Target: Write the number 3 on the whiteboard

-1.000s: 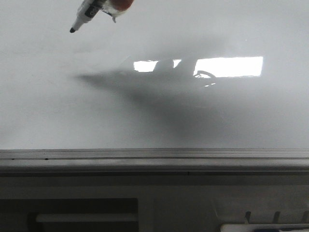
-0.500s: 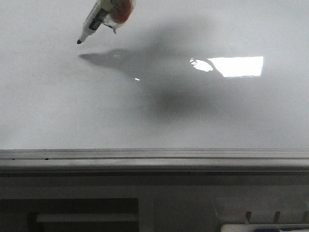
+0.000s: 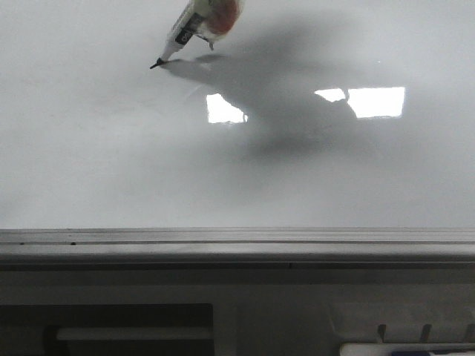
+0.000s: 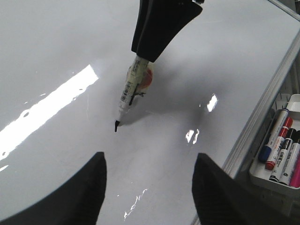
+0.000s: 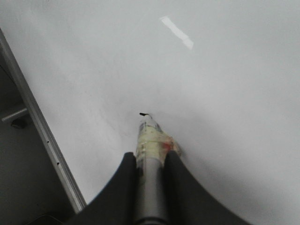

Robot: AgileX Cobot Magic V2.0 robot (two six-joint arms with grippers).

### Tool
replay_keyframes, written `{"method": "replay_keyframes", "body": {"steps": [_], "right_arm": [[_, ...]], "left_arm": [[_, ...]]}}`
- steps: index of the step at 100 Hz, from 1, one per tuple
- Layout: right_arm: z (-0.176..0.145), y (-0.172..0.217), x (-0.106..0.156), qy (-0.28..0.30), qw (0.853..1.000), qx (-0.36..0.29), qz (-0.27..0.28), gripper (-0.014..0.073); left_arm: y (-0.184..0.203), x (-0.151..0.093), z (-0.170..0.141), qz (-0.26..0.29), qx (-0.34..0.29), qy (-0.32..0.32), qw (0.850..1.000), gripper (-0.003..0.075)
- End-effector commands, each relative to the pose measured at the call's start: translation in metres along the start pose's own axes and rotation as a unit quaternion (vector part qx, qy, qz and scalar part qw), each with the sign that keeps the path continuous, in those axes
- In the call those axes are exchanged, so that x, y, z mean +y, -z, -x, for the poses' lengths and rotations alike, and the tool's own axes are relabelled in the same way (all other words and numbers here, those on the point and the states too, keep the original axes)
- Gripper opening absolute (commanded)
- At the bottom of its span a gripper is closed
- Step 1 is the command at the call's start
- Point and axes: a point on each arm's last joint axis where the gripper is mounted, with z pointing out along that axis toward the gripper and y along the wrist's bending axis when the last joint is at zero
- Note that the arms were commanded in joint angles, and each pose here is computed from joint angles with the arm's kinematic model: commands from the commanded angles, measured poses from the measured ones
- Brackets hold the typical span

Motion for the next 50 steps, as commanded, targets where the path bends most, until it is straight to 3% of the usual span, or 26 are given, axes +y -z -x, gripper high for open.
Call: {"method": "replay_keyframes", "body": {"steps": [1,28,50], "right_arm": [[0.013,0.022,-0.009,0.012,0.998,-0.041,-0.044,-0.0038],[-0.006,0.017,-0.002,-0.004,1.0,0.026,-0.012,-0.004],[-0.009,-0.007,0.011,0.003,0.999,0.041,0.015,-0.004]], "left_arm": [[0.001,0.004,0.017,0.003,-0.049,0.011,0.999,0.0375],[0.001,0.004,0.017,0.003,-0.049,0.011,0.999,0.0375],[0.001,0.004,0.017,0.003,-0.048,0.011,0.999,0.0375]]}}
